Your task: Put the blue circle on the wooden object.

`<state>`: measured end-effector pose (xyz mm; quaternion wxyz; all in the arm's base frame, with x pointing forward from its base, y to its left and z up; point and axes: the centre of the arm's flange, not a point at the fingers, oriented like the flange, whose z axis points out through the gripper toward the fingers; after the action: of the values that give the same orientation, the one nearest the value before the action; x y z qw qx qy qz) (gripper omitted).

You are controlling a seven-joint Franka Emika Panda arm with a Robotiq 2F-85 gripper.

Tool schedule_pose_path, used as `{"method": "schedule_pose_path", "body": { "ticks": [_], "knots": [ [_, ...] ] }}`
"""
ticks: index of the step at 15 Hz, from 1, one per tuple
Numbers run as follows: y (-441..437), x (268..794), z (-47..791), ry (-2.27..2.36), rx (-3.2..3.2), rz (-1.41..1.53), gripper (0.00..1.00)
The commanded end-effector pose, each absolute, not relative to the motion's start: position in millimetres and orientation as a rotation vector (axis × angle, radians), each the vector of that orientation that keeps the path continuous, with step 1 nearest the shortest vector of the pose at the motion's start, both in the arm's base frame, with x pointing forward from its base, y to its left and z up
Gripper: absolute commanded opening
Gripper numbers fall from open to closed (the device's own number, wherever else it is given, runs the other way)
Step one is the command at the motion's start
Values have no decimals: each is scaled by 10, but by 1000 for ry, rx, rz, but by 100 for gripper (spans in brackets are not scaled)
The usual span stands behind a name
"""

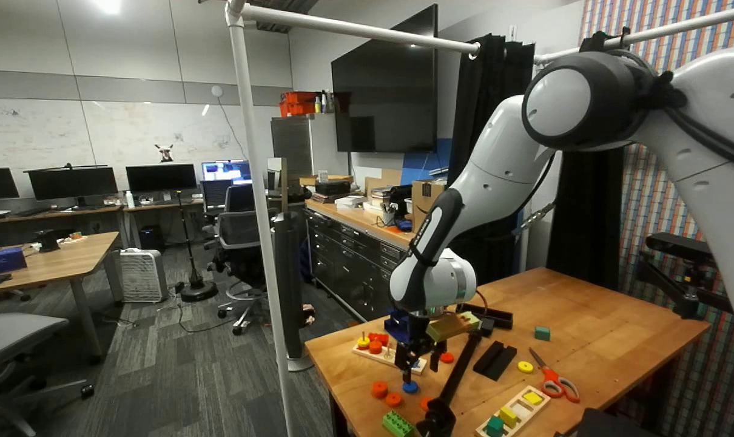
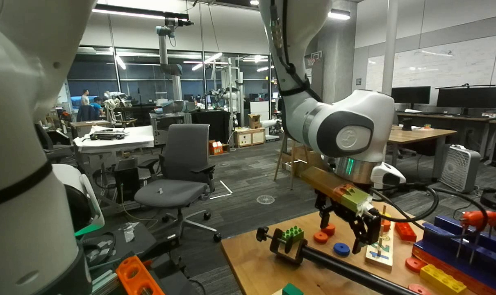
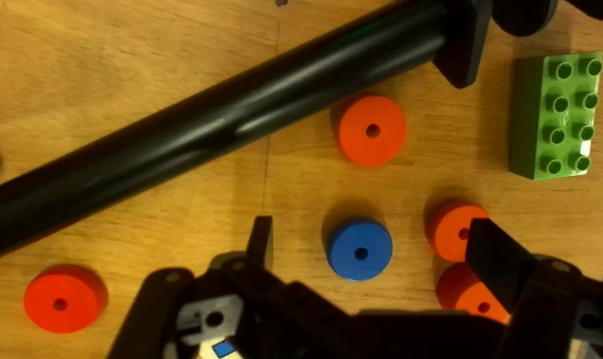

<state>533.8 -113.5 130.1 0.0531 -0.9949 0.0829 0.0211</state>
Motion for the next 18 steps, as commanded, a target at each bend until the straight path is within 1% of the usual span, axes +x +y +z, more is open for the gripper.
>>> {"method": "schedule_pose_path", "body": {
  "ticks": [1, 12, 18],
  "knots": [
    [-1144, 5512, 1172, 258, -3026, 43, 100],
    [-1167, 5652, 933, 291, -3049, 49, 100],
    [-1145, 5675, 862, 293, -3101, 4, 100]
  ]
}}
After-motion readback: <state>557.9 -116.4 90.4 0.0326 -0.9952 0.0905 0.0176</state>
